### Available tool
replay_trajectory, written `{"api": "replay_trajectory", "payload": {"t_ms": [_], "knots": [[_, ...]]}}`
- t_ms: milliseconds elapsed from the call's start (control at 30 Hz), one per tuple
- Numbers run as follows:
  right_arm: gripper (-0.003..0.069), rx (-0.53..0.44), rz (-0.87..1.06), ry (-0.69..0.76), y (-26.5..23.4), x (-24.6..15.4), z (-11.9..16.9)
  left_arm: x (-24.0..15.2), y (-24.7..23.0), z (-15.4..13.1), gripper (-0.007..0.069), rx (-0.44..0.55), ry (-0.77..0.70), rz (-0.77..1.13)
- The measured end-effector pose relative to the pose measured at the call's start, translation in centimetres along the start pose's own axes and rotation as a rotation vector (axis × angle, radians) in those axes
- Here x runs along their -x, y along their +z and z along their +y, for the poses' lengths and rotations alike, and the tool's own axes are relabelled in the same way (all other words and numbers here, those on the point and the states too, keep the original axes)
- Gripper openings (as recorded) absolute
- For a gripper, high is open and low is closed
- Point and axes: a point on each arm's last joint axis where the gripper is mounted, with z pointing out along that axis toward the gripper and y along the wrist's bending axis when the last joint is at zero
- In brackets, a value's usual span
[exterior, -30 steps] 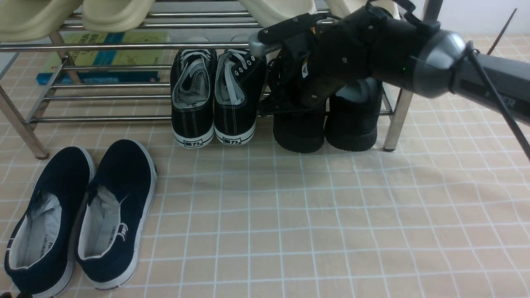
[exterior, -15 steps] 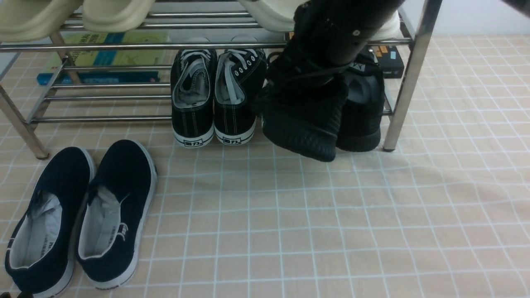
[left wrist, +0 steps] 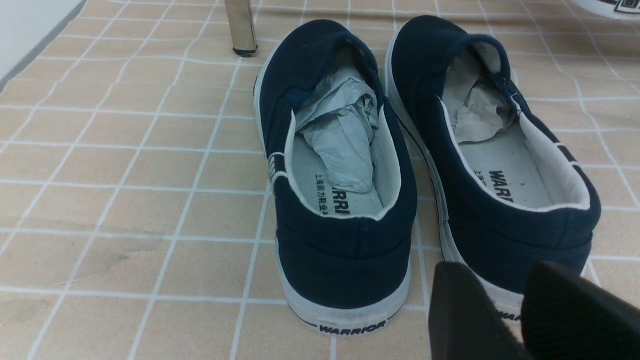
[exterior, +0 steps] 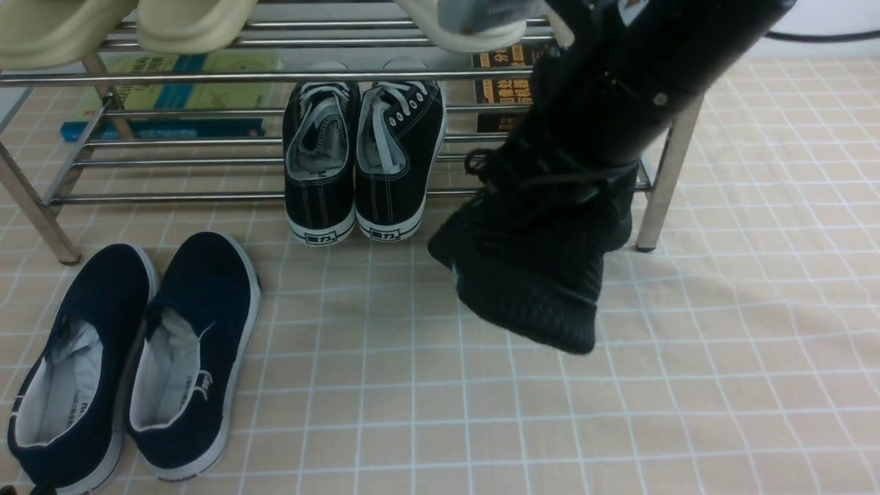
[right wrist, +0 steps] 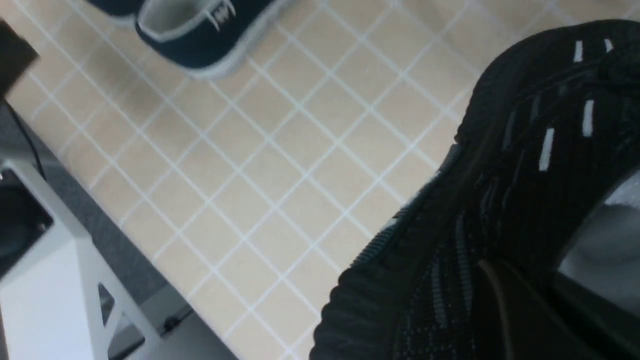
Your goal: Take the shoes off the shelf from the light coffee tablecloth by hand.
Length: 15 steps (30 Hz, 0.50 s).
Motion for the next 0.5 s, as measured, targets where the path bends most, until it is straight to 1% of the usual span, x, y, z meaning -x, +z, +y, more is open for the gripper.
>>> {"api": "replay_trajectory", "payload": {"t_ms": [100,333,467,500], "knots": [[0.0008,-0.014,0.044,-0.001,1.2,-0.5,-0.5,0.0,0.0,0.0,0.0230,0.000,0.000,0.000],[0.0012,-0.059,0.086,-0.078,2.7,-0.5,-1.3,0.0,0.0,0.0,0.0232,0.000,0.000,0.000],[0.0013,-0.115,0.107,-0.096,3.9,-0.3,-2.2,0.0,0.0,0.0,0.0235,0.000,0.000,0.000],[0.0013,-0.146,0.102,-0.105,4.9,0.1,-2.8,0.0,0.0,0.0,0.0237,0.000,0.000,0.000]]}}
